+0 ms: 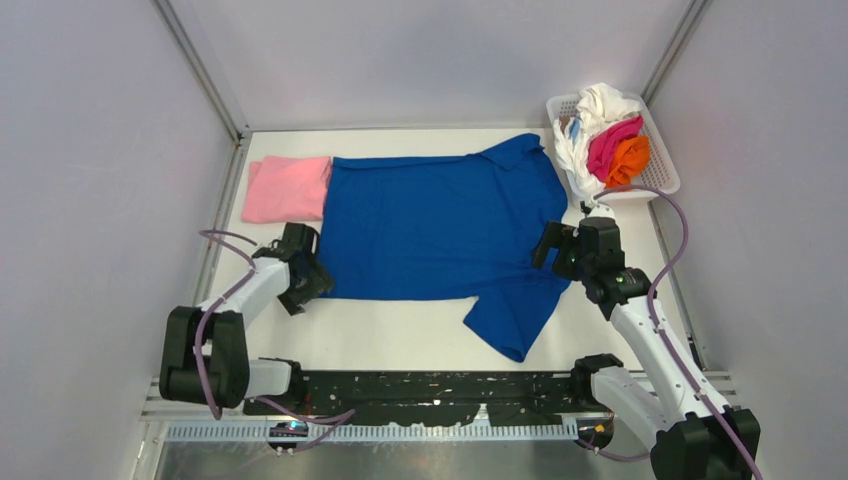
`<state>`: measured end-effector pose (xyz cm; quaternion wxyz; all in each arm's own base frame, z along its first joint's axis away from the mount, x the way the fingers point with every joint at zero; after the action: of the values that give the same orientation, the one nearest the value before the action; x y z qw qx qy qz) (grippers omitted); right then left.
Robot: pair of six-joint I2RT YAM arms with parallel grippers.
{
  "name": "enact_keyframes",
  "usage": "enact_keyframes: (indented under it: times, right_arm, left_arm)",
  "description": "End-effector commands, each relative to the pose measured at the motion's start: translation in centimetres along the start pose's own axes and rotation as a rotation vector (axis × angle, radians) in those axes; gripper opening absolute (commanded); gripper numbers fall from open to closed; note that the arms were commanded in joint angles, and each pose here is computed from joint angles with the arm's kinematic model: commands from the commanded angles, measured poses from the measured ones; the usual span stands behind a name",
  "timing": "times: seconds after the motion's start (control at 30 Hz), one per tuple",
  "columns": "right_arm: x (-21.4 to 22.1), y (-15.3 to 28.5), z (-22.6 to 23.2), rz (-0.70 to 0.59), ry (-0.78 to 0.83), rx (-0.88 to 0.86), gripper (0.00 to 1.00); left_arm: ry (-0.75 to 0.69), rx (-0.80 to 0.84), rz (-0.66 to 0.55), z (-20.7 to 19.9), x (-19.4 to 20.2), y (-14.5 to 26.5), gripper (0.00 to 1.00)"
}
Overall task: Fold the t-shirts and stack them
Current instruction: Grab the side of the flattened tshirt closest away from the robot with both arms
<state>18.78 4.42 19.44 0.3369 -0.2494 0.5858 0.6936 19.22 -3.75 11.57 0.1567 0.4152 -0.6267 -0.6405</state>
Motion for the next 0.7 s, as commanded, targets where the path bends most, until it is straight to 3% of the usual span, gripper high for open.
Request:
enact_keyframes:
  times: [0.0,0.17,0.53,0.67]
  right_arm:
    - [-0.4,0.3,-0.2,-0.052,0.011,0.005,0.96]
    - [-0.2,0.2,-0.3,-0.054,0.008,0.016,0.95]
    - [-0.1,0.1,-0.3,-0.051,0.007,0.023,0.95]
    - [-0.1,0.2,-0.4,-0.055,0.007,0.029,0.95]
  left_arm:
    - [0.020,-0.006,0.006,-1.5,-1.1,-0.3,0.68]
    - [0.016,-0.020,0.030,-1.9,-1.0,-1.0,0.57]
    - [-0.008,-0.009,0.025,-3.1,-2.0,-1.2,0.50]
    - [-0.014,0.003,0.028,-3.9,-2.5,-1.3,0.43]
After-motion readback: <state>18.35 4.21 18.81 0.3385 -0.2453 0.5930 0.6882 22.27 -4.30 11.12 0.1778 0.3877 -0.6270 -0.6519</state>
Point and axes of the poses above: each gripper's point midway between its finger pads, its own y axis back along the fingers, its own z axis along the line the jaws close on, x = y × z, the point moved 10 cm from there along y, back along the fingers, and after that the axes turned 8 degrees about y, right-handed, at the moved point
